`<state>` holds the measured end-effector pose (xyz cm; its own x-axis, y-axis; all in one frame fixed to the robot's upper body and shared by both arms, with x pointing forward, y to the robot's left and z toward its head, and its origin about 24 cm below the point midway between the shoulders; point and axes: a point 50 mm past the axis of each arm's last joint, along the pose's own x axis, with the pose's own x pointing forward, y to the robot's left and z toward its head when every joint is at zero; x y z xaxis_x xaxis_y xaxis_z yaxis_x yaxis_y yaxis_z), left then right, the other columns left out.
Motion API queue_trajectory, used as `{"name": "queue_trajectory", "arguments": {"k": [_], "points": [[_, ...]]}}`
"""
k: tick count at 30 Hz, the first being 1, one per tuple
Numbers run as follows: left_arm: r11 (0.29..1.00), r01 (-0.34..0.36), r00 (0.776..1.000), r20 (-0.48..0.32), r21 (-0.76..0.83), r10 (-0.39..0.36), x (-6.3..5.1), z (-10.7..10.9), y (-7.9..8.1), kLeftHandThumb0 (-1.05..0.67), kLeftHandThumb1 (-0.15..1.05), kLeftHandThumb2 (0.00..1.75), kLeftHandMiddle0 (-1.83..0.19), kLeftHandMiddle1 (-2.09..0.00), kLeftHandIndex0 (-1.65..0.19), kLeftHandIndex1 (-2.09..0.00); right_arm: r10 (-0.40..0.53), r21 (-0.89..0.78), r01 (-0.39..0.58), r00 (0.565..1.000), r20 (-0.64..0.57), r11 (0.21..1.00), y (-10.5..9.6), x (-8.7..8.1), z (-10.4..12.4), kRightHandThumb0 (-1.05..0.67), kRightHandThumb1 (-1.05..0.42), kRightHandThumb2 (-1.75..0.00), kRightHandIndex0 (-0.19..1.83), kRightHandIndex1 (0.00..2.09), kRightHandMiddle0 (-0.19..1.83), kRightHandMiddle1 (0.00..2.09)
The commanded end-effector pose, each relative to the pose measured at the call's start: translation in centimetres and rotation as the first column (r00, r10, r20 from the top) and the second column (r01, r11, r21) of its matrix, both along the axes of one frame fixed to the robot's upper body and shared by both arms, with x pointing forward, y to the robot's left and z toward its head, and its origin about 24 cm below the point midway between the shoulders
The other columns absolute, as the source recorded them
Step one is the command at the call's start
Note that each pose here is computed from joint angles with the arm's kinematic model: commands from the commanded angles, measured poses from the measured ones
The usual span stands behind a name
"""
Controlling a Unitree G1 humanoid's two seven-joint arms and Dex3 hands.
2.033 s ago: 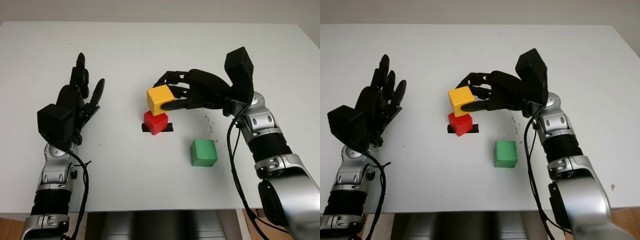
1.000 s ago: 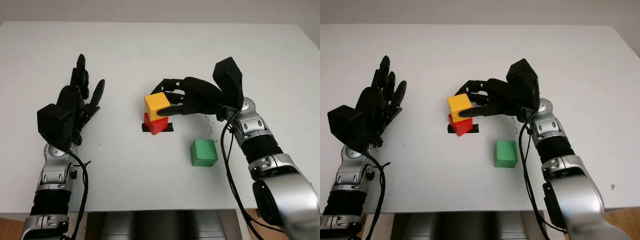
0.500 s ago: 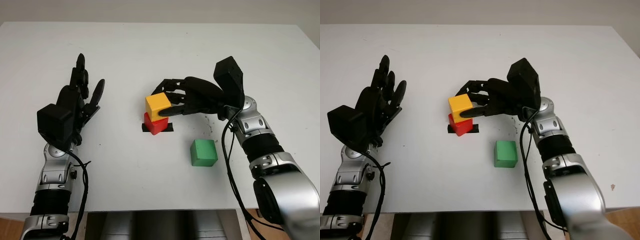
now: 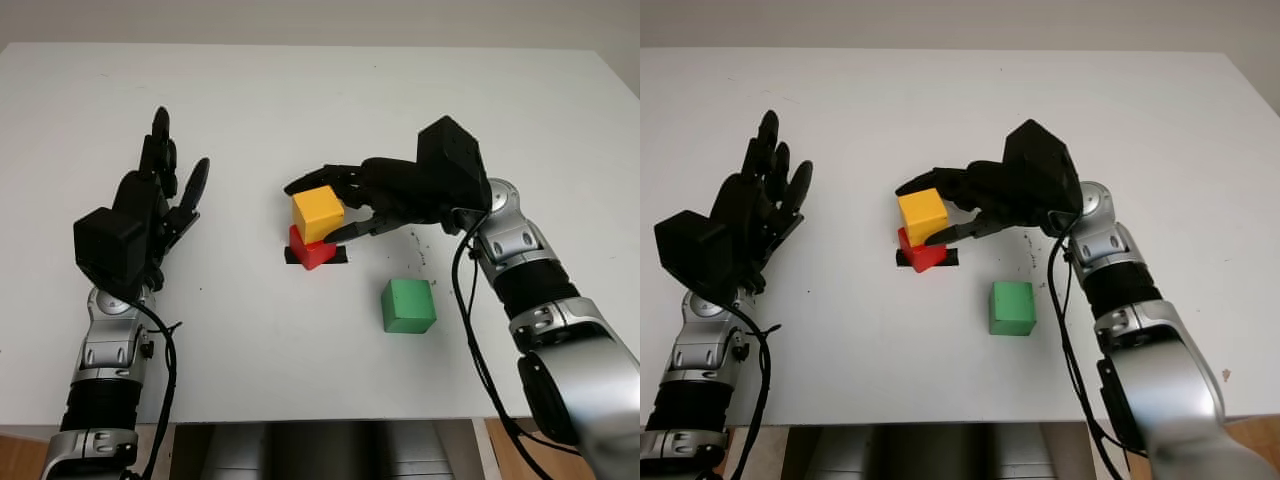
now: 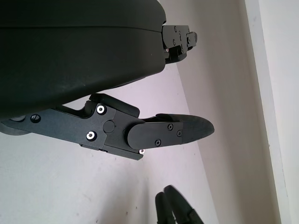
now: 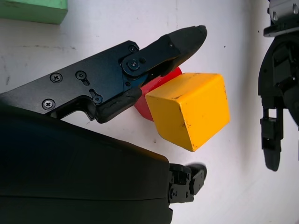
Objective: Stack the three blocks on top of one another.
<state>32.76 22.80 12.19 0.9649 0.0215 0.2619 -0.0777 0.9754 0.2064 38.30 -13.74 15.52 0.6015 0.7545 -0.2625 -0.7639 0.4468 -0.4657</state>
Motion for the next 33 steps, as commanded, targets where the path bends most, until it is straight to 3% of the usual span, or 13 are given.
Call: {"name": "queue_trajectory", "arguments": {"k": [1,7,12,14,19,23,28,33], "points": [[1.000,-0.009,1.000,0.007,0.014,0.008,-0.3,0.0,0.3,-0.61,1.05,0.43,0.10,-0.06,0.11,-0.06,0.015,0.020,-0.016,1.000,0.026,1.000,-0.2,-0.3,0.2,-0.87,-0.88,-0.05,-0.19,0.00,-0.18,0.10],[1.000,-0.008,1.000,0.011,0.014,0.008,-0.3,0.0,0.2,-0.60,1.05,0.44,0.10,-0.05,0.11,-0.05,0.009,0.065,-0.015,0.996,0.094,0.998,-1.3,-0.8,1.5,-0.94,-0.88,-0.06,-0.19,0.00,-0.19,0.00],[1.000,-0.009,1.000,0.019,0.017,0.009,-0.3,0.0,0.1,-0.59,1.05,0.45,0.11,-0.05,0.11,-0.05,-0.128,0.128,0.108,0.979,0.158,0.986,-3.8,-1.6,5.0,-0.90,-0.91,-0.06,-0.19,0.00,-0.19,0.00],[1.000,-0.010,1.000,0.017,0.014,0.009,-0.4,0.0,0.1,-0.59,1.05,0.45,0.11,-0.05,0.11,-0.05,-0.199,0.133,0.172,0.954,0.224,0.976,-5.2,-2.3,7.2,-0.85,-0.93,-0.07,-0.19,0.00,-0.19,0.00],[1.000,-0.014,1.000,0.003,0.016,0.014,-0.6,0.1,0.1,-0.61,1.05,0.45,0.12,-0.05,0.13,-0.05,-0.380,0.139,0.355,0.827,0.414,0.924,-8.5,-4.9,11.5,-0.73,-0.93,-0.06,-0.10,0.05,-0.01,0.09],[0.999,-0.026,1.000,0.001,0.021,0.026,-0.6,0.1,0.2,-0.63,1.05,0.44,0.11,-0.05,0.12,-0.05,-0.385,0.055,0.403,0.812,0.439,0.914,-10.2,-7.0,12.2,-0.63,-0.90,-0.05,0.16,0.10,0.42,0.15],[1.000,-0.023,1.000,0.008,-0.019,0.023,-0.4,-0.2,-0.2,-0.62,1.05,0.44,0.11,-0.06,0.11,-0.06,-0.286,-0.155,0.438,0.777,0.560,0.886,-10.3,-9.7,11.9,-0.78,-0.92,-0.06,0.23,0.09,0.48,0.10],[0.999,-0.016,1.000,0.015,-0.048,0.016,-0.2,-0.2,-0.6,-0.61,1.05,0.42,0.11,-0.06,0.11,-0.06,-0.269,-0.148,0.409,0.792,0.548,0.900,-10.4,-11.2,11.8,-0.72,-0.91,-0.05,0.18,0.05,0.45,0.07]]}}
